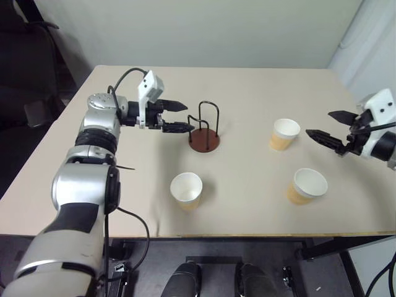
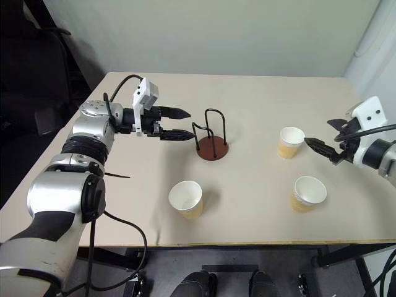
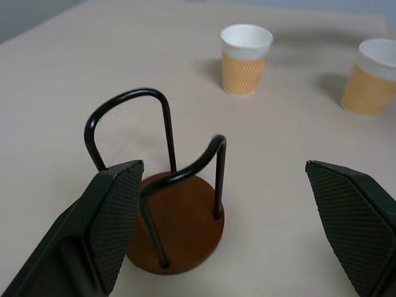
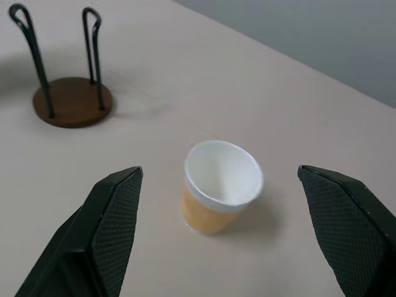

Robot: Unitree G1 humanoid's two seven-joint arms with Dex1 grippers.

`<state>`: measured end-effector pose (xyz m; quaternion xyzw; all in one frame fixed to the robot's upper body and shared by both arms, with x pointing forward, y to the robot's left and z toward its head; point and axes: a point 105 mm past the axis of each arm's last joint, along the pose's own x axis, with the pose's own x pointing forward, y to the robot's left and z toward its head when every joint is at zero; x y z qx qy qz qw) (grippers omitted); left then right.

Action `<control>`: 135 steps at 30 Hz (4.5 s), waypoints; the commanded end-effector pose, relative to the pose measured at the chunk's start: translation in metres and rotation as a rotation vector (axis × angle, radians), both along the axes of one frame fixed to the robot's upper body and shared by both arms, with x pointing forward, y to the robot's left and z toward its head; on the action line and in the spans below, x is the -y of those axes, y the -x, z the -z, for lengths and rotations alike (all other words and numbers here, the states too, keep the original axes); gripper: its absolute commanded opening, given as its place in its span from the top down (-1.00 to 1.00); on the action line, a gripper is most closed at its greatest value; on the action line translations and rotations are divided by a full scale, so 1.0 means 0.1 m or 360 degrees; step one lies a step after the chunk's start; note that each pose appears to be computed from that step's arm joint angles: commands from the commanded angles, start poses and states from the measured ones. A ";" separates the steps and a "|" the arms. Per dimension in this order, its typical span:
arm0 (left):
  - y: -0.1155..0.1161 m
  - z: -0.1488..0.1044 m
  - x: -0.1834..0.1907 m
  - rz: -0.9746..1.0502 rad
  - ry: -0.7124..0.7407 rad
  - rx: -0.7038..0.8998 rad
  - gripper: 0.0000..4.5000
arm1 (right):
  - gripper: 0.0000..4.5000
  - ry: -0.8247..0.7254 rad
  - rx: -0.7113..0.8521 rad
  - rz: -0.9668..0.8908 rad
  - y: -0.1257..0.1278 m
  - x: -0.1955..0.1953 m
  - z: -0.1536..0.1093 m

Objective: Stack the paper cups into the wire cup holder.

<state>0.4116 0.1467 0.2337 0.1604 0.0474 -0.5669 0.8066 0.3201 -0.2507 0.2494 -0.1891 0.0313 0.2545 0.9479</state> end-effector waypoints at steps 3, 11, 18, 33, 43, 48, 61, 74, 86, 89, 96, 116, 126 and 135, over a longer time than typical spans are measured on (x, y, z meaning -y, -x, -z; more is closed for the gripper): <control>-0.07 -0.18 -0.13 -0.0137 0.0008 0.0149 -1.00 | -0.81 0.0012 0.0080 -0.0010 0.06 -0.03 -0.15; -0.07 -0.08 -0.23 -0.0196 0.0019 0.0129 -1.00 | -0.81 0.0031 0.0069 -0.0035 -0.01 -0.06 -0.15; -0.12 0.11 -0.23 -0.0276 -0.0070 0.0171 -1.00 | -0.81 0.0043 0.0073 -0.0051 -0.09 -0.07 -0.13; -0.29 0.28 0.20 -0.0369 -0.0024 0.0313 -1.00 | -0.81 0.0020 0.0090 -0.0059 -0.12 -0.16 -0.07; -0.30 0.35 0.25 -0.0381 -0.0002 0.0269 -1.00 | -0.81 0.0021 0.0095 -0.0032 -0.08 -0.12 -0.09; -0.32 0.37 0.24 -0.0440 0.0021 0.0277 -1.00 | -0.81 0.0018 0.0104 -0.0027 -0.09 -0.12 -0.10; -0.40 0.36 0.26 -0.0577 0.0047 0.0340 -1.00 | -0.81 0.0017 0.0105 -0.0029 -0.10 -0.13 -0.09; -0.45 0.53 0.39 -0.0691 0.0123 0.0222 -0.41 | -0.82 0.0009 0.0112 -0.0015 -0.09 -0.12 -0.10; -0.41 0.62 0.45 -0.0634 0.0144 0.0157 0.99 | -0.82 -0.0001 0.0124 0.0001 -0.08 -0.11 -0.08; -0.40 0.62 0.45 -0.0611 0.0148 0.0146 0.99 | -0.82 -0.0001 0.0121 0.0003 -0.08 -0.10 -0.07; -0.36 0.61 0.56 -0.0524 0.0197 0.0109 0.99 | -0.82 0.0005 0.0119 0.0005 -0.07 -0.10 -0.07; -0.05 0.83 1.21 -0.0078 0.0219 -0.0064 0.99 | -0.82 0.0008 0.0116 0.0023 -0.04 -0.08 -0.06; 0.11 0.96 1.28 0.0133 0.0108 -0.0122 0.99 | -0.82 0.0003 0.0119 0.0023 -0.04 -0.08 -0.05; 0.17 1.01 1.30 0.0195 0.0050 -0.0133 0.33 | -0.82 0.0003 0.0116 0.0028 -0.04 -0.07 -0.04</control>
